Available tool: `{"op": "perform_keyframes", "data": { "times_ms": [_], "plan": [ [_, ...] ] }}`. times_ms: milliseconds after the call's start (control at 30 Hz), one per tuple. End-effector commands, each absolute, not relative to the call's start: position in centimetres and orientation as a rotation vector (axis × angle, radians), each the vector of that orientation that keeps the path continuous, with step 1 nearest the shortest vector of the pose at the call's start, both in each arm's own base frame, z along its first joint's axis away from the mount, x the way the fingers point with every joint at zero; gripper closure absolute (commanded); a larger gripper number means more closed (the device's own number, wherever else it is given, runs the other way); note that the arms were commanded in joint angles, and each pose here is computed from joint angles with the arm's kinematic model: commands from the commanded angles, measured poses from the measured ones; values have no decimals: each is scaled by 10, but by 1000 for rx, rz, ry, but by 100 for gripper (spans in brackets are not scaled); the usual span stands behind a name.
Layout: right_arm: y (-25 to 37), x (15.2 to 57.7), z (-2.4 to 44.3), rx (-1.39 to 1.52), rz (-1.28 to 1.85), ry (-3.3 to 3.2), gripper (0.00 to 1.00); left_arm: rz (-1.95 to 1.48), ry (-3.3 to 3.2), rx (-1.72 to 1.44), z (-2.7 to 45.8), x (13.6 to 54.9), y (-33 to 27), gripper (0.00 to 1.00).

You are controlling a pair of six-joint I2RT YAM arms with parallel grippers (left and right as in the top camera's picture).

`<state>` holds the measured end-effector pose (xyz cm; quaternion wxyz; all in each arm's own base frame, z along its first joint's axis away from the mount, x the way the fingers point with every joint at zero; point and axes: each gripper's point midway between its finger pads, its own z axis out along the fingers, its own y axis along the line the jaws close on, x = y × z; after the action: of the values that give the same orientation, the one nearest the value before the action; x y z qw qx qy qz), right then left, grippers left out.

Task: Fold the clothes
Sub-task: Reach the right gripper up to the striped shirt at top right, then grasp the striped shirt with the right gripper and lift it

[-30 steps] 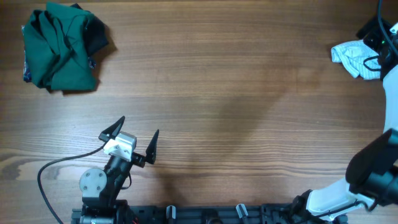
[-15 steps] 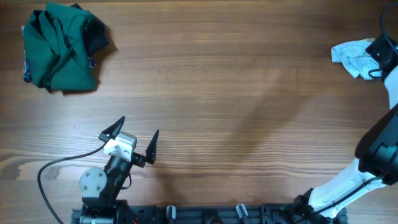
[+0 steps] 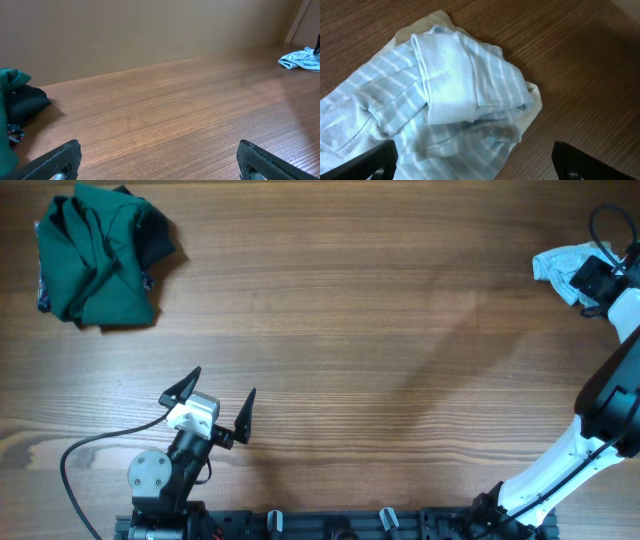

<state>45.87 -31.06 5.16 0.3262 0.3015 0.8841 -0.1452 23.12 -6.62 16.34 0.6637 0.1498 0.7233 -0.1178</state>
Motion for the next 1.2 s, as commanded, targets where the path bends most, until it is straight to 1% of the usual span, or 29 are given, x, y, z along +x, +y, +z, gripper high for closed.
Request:
{"op": "perform_keyframes", "data": {
  "times_ms": [0,233,433,567,733,833,900,933,967,1000,1067,1167],
  "plan": [
    [-311,461,39,753,-366,2347,0,-276,1637,333,161,231,-67,0],
    [-312,461,38,757,-370,2345,5,-276,1637,333,161,231,-67,0],
    [-317,467,37,750,-378,2314,4,-276,1637,333,161,231,-67,0],
    [-315,474,28,680,-364,2326,4,-276,1637,334,161,231,-67,0],
    [-317,475,20,678,-367,2325,3,-276,1637,333,161,231,-67,0],
    [-318,478,23,676,-370,2311,6,-276,1637,333,161,231,-67,0],
    [-318,478,23,676,-370,2309,18,-276,1637,333,161,231,-67,0],
    [-318,478,23,676,-370,2310,41,-276,1637,333,161,231,-67,0],
    [-318,477,22,681,-367,2310,57,-276,1637,333,161,231,-67,0],
    [-318,477,22,682,-367,2311,60,-276,1637,333,161,231,-67,0],
    [-317,476,21,683,-366,2319,61,-276,1637,334,161,231,-67,0],
    [-315,473,18,687,-361,2338,84,-276,1637,333,161,231,-67,0]
  ]
}}
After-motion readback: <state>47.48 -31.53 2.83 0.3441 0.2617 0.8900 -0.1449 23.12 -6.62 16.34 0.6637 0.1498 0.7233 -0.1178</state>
